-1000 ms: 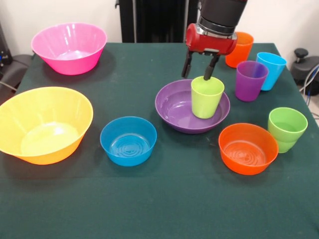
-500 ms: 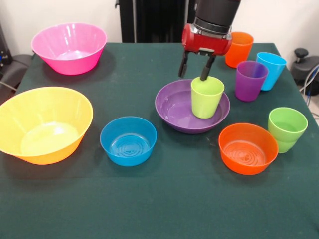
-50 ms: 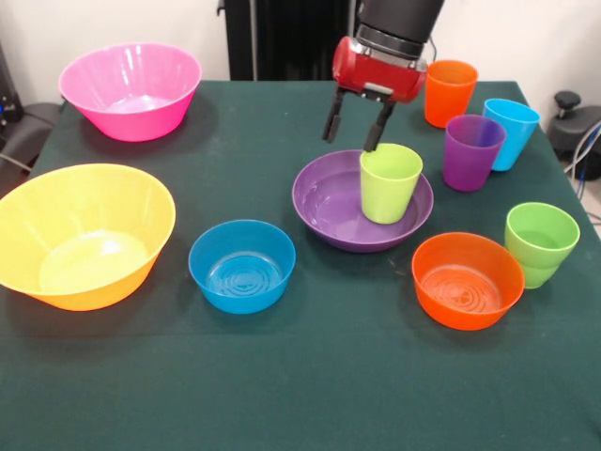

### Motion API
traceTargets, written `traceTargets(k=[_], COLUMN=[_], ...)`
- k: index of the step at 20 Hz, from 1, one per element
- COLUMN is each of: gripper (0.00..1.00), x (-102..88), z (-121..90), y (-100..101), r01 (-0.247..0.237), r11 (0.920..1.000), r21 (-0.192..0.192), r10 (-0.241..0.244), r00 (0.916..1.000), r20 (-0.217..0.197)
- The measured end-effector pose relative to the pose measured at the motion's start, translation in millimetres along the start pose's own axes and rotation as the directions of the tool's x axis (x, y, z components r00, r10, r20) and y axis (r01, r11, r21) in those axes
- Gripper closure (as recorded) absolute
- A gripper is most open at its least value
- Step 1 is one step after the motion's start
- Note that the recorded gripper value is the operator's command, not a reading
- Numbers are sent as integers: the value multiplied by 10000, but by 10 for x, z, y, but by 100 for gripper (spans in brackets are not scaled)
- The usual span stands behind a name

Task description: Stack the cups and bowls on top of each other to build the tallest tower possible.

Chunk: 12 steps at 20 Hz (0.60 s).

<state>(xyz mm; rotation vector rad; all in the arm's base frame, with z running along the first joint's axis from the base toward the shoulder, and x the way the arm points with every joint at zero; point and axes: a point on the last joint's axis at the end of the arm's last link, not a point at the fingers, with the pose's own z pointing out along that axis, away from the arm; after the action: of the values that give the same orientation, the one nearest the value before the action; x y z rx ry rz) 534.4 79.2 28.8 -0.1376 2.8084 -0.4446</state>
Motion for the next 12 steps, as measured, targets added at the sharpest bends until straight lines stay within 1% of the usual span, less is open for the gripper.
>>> traceTargets(k=[4,5,8,9,10,12], gripper=[0,0,0,0,0,0], x=[31,39,45,44,42,42], z=[25,31,46,55,73,99], y=[-27,-39,-51,-53,-47,-36], r01=[-294,-445,-654,-760,-880,-980], r11=[9996,9990,9978,9969,9955,9936], r21=[9,-17,-100,-183,-345,-566], r10=[294,446,660,774,912,1041], r00=[9990,9977,9948,9929,9903,9875], r20=[339,513,773,901,1051,1183])
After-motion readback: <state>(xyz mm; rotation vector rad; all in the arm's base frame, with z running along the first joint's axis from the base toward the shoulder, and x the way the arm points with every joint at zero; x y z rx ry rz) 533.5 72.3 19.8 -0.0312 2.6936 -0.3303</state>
